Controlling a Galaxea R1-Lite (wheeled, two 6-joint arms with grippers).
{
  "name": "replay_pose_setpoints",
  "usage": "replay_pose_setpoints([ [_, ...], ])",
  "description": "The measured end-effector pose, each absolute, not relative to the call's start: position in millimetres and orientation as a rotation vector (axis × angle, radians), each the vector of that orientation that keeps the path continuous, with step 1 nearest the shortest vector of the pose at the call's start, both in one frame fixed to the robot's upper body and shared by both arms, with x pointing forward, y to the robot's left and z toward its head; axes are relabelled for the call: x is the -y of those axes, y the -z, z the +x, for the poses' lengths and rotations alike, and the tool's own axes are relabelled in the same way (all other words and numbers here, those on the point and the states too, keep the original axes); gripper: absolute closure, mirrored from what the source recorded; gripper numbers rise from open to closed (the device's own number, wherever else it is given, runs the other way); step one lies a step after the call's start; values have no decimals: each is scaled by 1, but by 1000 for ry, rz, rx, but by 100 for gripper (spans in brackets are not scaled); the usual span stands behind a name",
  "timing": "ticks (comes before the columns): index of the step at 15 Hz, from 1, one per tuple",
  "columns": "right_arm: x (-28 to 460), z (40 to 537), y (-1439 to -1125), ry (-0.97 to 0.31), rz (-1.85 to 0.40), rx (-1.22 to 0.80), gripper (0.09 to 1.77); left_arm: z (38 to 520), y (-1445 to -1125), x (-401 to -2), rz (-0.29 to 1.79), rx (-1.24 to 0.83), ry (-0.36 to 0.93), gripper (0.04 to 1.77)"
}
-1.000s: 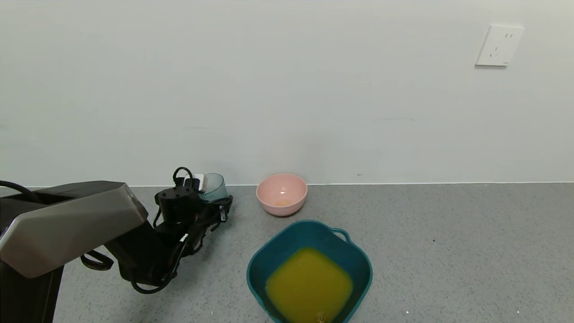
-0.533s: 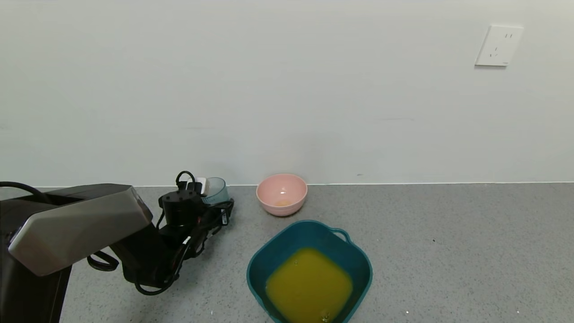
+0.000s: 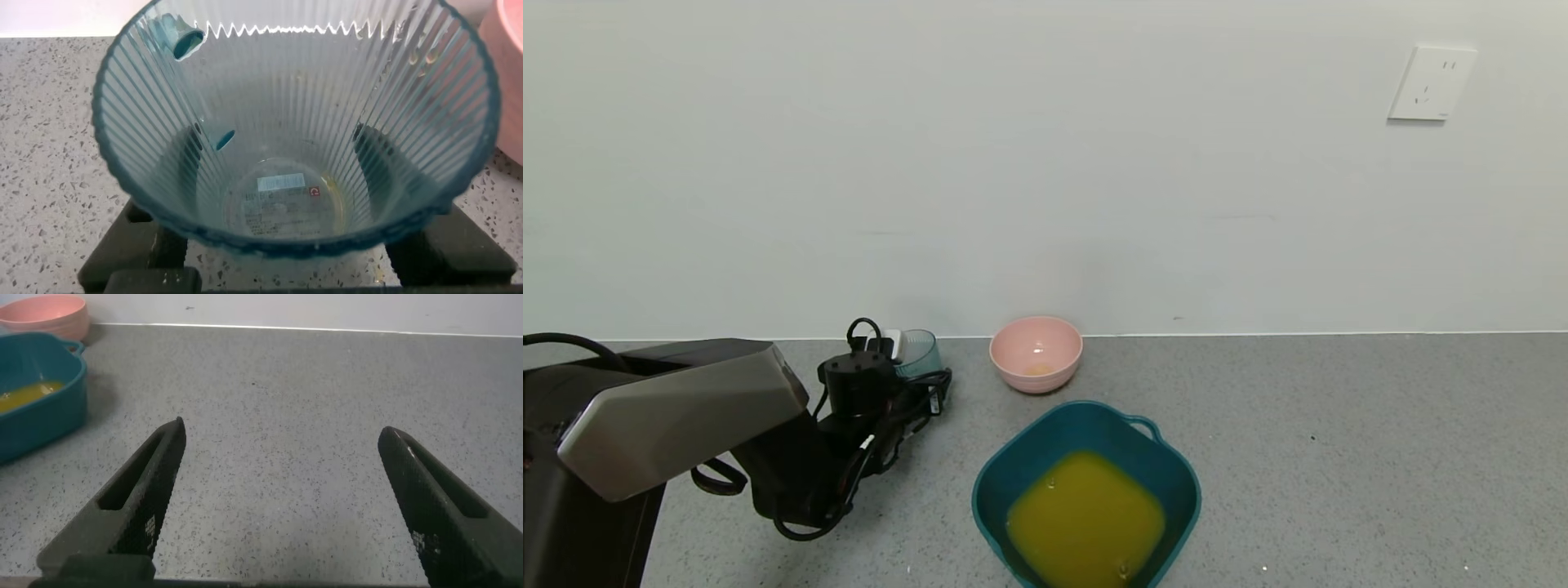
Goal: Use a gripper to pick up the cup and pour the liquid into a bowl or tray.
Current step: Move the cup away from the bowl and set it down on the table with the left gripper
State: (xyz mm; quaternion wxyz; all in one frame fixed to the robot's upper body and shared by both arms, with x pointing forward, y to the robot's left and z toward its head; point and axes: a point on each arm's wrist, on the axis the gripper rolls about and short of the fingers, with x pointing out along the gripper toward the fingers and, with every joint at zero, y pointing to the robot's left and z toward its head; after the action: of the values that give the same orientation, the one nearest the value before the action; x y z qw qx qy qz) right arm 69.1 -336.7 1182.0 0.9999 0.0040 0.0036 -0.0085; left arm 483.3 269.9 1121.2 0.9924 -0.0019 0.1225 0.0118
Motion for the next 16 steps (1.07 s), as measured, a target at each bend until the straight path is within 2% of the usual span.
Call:
replay_pose_setpoints([
  [16,337,69,-1182,17,8,-6,15,482,-1118,-268,3,-256,-22,50],
])
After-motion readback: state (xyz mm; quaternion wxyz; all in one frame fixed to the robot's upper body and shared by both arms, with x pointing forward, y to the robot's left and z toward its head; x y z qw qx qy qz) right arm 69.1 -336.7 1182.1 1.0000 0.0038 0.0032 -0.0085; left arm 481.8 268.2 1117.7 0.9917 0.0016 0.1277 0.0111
